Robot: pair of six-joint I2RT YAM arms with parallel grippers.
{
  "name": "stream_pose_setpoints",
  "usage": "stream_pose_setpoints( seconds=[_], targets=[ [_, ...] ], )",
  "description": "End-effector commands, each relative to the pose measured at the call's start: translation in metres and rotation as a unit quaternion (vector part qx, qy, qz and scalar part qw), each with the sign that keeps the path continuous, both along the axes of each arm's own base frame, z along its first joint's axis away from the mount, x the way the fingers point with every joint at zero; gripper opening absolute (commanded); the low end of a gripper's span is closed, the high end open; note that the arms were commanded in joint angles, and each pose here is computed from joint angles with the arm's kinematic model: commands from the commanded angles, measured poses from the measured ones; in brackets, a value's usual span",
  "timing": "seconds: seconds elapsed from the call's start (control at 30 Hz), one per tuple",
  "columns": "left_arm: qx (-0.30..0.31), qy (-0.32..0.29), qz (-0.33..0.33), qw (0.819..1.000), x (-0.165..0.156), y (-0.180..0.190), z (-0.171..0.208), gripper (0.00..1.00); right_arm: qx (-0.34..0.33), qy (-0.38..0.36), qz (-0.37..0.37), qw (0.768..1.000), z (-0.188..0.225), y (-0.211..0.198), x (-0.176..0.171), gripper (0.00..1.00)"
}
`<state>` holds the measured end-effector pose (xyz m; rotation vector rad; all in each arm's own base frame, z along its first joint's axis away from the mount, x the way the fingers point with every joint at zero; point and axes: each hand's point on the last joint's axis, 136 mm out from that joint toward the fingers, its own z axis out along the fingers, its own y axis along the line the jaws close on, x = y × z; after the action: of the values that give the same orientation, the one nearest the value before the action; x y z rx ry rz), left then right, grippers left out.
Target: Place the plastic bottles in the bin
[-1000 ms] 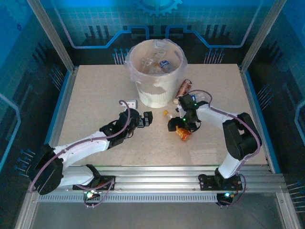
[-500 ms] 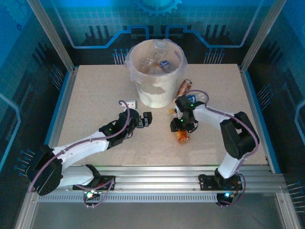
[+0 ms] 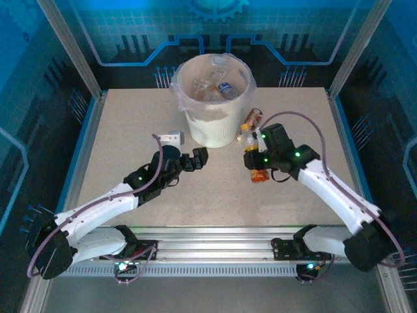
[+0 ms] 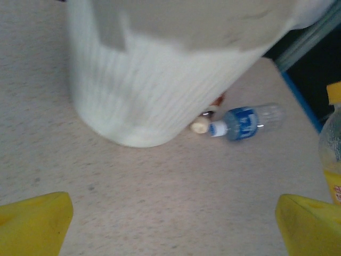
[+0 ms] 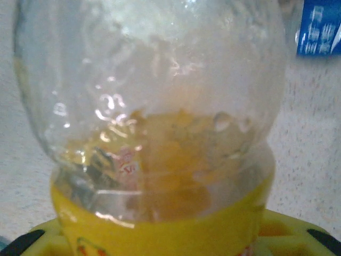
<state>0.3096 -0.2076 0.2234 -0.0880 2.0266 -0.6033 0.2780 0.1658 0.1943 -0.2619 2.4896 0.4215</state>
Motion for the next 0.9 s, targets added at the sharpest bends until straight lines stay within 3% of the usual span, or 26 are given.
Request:
stream_pose_setpoints(
  seconds=[0.0, 0.2, 0.33, 0.47, 0.6, 0.87],
  targets=[
    [-0.082, -0.034, -0.102, 0.991, -0.010, -0.035, 0.062, 0.99, 0.032, -0.089, 0.035, 0.995, 0.040, 0.011, -0.004, 0.42],
    [-0.168, -0.061, -0.216, 0.960, -0.023, -0.067, 0.135, 0.99, 0.087, -0.211, 0.091, 0.969, 0.097, 0.030, -0.012, 0.43],
    [-0.206, -0.091, -0.271, 0.936, -0.028, -0.078, 0.183, 0.94, 0.096, -0.241, 0.126, 0.958, 0.114, 0.044, -0.016, 0.43],
    [-0.211, -0.101, -0.309, 0.922, -0.025, -0.091, 0.206, 0.89, 0.096, -0.252, 0.144, 0.952, 0.122, 0.054, -0.016, 0.43],
    [-0.195, -0.091, -0.336, 0.917, -0.021, -0.103, 0.209, 0.85, 0.096, -0.261, 0.151, 0.948, 0.128, 0.060, -0.014, 0.43],
    [-0.159, -0.086, -0.329, 0.927, -0.007, -0.108, 0.201, 0.81, 0.107, -0.275, 0.159, 0.942, 0.140, 0.066, -0.013, 0.43]
  ],
)
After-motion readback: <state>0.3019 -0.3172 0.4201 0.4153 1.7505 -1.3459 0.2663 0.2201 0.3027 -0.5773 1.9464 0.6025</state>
